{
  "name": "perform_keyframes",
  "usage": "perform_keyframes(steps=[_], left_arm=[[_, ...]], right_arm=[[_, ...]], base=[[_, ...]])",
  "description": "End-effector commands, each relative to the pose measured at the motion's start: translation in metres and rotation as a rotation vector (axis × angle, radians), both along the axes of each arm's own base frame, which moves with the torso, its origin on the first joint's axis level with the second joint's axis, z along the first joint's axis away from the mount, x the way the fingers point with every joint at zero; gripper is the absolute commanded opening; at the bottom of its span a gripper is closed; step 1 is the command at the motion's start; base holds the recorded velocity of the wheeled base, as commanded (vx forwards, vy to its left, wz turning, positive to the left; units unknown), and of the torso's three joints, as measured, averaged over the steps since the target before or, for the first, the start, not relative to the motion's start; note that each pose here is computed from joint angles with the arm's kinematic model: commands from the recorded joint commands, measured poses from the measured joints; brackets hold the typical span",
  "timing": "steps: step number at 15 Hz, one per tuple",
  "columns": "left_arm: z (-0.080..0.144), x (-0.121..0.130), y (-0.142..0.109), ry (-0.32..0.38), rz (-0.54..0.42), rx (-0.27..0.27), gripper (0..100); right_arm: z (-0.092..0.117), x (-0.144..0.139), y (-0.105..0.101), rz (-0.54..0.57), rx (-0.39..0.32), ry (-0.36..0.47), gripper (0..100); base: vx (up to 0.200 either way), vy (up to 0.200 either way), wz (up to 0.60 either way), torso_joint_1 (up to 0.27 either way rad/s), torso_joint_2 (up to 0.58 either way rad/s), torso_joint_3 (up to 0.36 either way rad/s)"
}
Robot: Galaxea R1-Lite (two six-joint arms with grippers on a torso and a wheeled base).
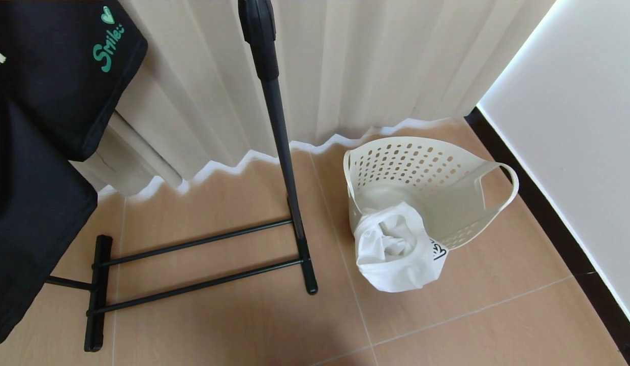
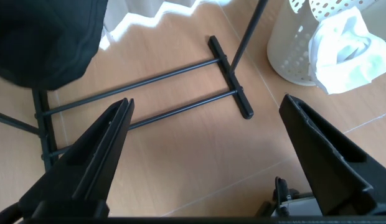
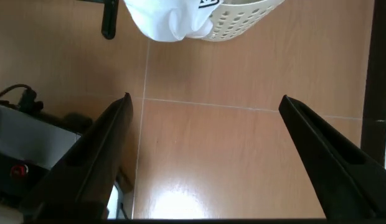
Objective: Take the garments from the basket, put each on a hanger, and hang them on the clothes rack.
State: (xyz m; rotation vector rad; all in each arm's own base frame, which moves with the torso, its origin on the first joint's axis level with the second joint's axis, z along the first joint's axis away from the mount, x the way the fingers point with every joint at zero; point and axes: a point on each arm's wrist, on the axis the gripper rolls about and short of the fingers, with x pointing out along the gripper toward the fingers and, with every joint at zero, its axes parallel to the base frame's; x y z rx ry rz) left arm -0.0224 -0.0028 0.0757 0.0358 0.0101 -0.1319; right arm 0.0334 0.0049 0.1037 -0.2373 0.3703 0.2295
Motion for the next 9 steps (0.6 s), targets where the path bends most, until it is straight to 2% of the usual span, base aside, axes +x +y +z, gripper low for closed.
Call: perform_keyframes(steps=[1, 3, 5, 6, 8, 9], left_arm=[[0.0, 0.0, 0.0, 0.0, 0.0, -0.001, 100], [0.0, 0.0, 0.0, 0.0, 0.0, 0.0, 100], [0.0, 0.0, 0.0, 0.0, 0.0, 0.0, 100], [0.0, 0.0, 0.0, 0.0, 0.0, 0.0, 100], [0.0, 0.0, 0.0, 0.0, 0.0, 0.0, 100], [0.0, 0.0, 0.0, 0.0, 0.0, 0.0, 100]], right_arm=[[0.013, 0.064, 0.008, 0.103, -0.145, 0.111, 100], [0.017, 0.093, 0.023, 0.181, -0.228, 0.114, 100], [0.021, 0.113, 0.042, 0.21, -0.304, 0.111, 100], [0.021, 0.133, 0.062, 0.245, -0.377, 0.12, 100], [0.023, 0.163, 0.087, 0.265, -0.49, 0.105, 100], [0.024, 0.173, 0.093, 0.266, -0.526, 0.097, 100]], base=[[0.0, 0.0, 0.0, 0.0, 0.0, 0.0], [0.0, 0.0, 0.0, 0.0, 0.0, 0.0], [0.0, 0.0, 0.0, 0.0, 0.0, 0.0], [0.0, 0.0, 0.0, 0.0, 0.0, 0.0], [0.0, 0.0, 0.0, 0.0, 0.0, 0.0], [0.0, 0.0, 0.0, 0.0, 0.0, 0.0]])
